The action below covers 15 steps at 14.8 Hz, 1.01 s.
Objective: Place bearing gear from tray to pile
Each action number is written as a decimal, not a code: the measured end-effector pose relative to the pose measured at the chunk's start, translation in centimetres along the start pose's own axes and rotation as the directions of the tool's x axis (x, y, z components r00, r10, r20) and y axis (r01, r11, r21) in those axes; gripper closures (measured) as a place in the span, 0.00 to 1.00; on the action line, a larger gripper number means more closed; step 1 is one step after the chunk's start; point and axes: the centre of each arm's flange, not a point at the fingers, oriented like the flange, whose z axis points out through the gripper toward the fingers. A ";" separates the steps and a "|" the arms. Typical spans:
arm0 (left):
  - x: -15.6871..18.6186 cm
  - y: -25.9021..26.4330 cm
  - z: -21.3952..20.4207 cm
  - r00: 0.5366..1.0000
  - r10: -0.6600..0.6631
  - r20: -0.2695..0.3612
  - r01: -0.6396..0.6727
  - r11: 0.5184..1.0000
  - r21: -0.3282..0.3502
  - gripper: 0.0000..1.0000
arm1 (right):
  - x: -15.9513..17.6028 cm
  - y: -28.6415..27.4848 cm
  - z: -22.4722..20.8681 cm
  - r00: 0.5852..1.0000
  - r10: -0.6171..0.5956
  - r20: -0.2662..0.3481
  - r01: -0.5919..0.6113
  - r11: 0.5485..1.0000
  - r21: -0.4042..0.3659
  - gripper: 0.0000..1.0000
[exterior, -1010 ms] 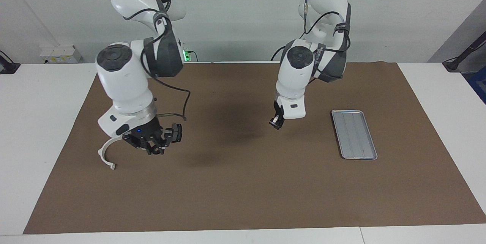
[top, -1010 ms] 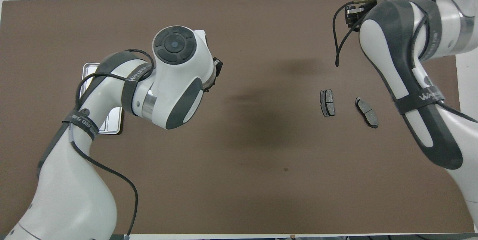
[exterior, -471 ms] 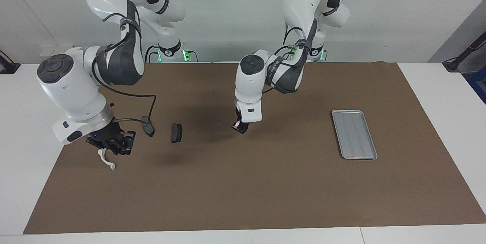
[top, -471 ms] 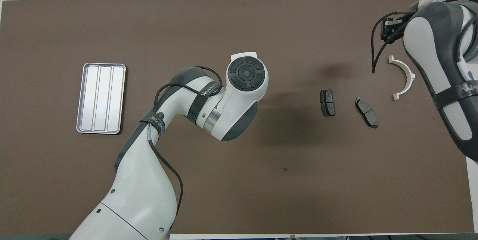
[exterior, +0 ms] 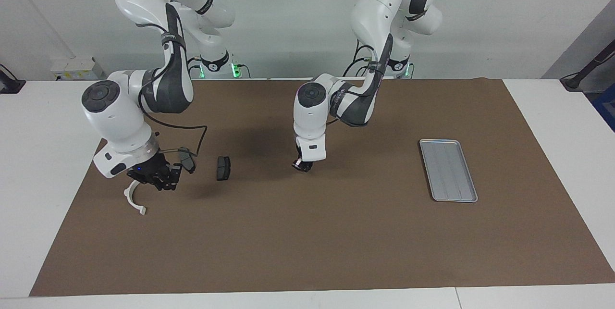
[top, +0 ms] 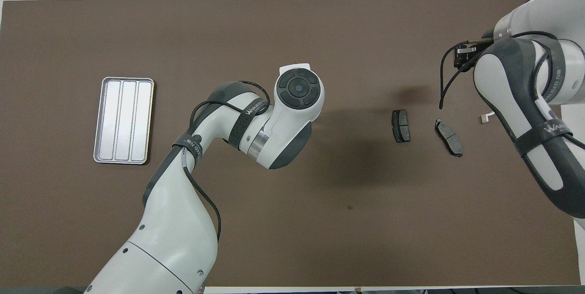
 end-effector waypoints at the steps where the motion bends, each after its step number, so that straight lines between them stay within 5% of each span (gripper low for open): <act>1: 0.3 -0.2 0.4 1.000 -0.004 -0.003 0.004 1.000 0.006 0.76 | -0.1 0.2 0.4 1.000 0.002 -0.006 -0.002 1.000 0.000 0.65; 6: 1.1 -0.4 0.6 1.000 -0.014 -0.010 0.015 1.000 0.010 0.76 | -0.6 1.0 1.8 1.000 0.003 -0.005 -0.003 1.000 -0.001 0.65; 13: 5.0 -0.8 -2.7 0.997 -0.062 -0.045 0.063 0.998 0.010 0.06 | -1.8 1.0 5.5 1.000 0.001 -0.013 -0.001 1.000 0.000 0.65; 15: 7.5 -1.5 -6.2 0.995 -0.088 -0.050 0.088 0.996 0.000 0.00 | -2.1 1.1 6.8 1.000 -0.004 -0.011 0.004 1.000 0.000 0.65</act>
